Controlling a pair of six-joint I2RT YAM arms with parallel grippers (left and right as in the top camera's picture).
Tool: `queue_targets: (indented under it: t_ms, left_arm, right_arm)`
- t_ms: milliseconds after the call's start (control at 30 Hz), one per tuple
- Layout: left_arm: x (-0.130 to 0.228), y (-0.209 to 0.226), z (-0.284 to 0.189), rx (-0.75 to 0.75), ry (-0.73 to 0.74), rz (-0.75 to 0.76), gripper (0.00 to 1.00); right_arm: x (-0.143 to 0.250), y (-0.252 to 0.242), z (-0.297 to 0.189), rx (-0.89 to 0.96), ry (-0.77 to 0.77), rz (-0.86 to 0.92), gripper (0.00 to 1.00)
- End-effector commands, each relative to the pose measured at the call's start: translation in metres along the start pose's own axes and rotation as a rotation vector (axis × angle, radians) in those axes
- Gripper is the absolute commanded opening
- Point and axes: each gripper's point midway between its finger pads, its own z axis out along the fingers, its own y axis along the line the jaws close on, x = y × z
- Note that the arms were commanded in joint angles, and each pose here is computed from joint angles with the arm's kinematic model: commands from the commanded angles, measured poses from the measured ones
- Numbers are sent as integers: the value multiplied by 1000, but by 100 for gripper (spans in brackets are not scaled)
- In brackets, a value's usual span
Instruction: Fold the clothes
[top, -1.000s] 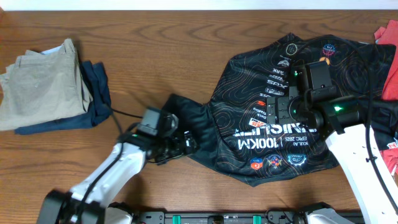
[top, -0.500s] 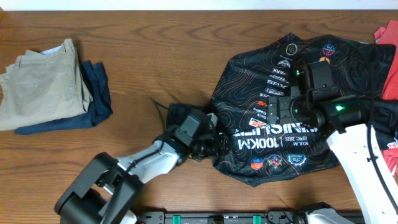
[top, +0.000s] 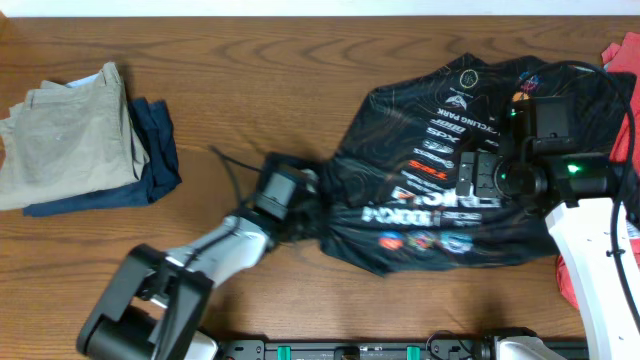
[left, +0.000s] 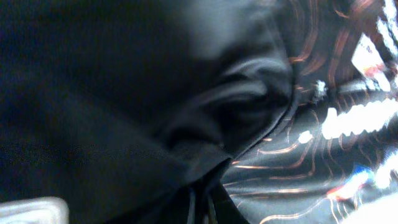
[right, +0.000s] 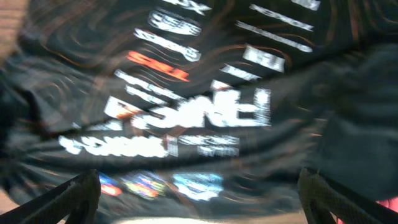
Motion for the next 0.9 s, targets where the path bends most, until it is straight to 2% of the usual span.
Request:
queue_targets:
  t_ms: [0, 133, 167, 200, 233, 267, 300, 333, 467, 700, 867]
  left_arm:
    - [-72, 40, -38, -133, -192, 45, 6]
    - [-166, 74, -110, -211, -428, -22, 6]
    - [-197, 81, -140, -216, -517, -51, 6]
    - [-212, 84, -156, -218, -563, -62, 7]
    - [-230, 87, -178, -215, -620, -73, 16]
    - [-240, 88, -194, -211, -654, -79, 50]
    - [-249, 87, -207, -200, -677, -86, 92]
    - [-253, 85, -215, -183, -682, -87, 98]
    - [-230, 80, -202, -123, -552, -120, 98]
    - [-116, 64, -152, -126, -70, -258, 98]
    - [-51, 40, -131, -160, 172, -235, 98]
  right_arm:
    - [0, -12, -1, 23, 5, 41, 99]
    - [2, -18, -1, 33, 17, 60, 99]
    - [3, -19, -1, 34, 19, 63, 99]
    - [3, -19, -1, 34, 19, 63, 99]
    - [3, -19, -1, 34, 19, 63, 99]
    - [3, -19, -1, 33, 19, 63, 99]
    - [3, -19, -1, 33, 19, 63, 99]
    - [3, -19, -1, 33, 19, 63, 99]
    - [3, -19, -1, 33, 18, 63, 99]
    - [3, -19, -1, 34, 19, 63, 99]
    - [3, -19, -1, 33, 19, 63, 99]
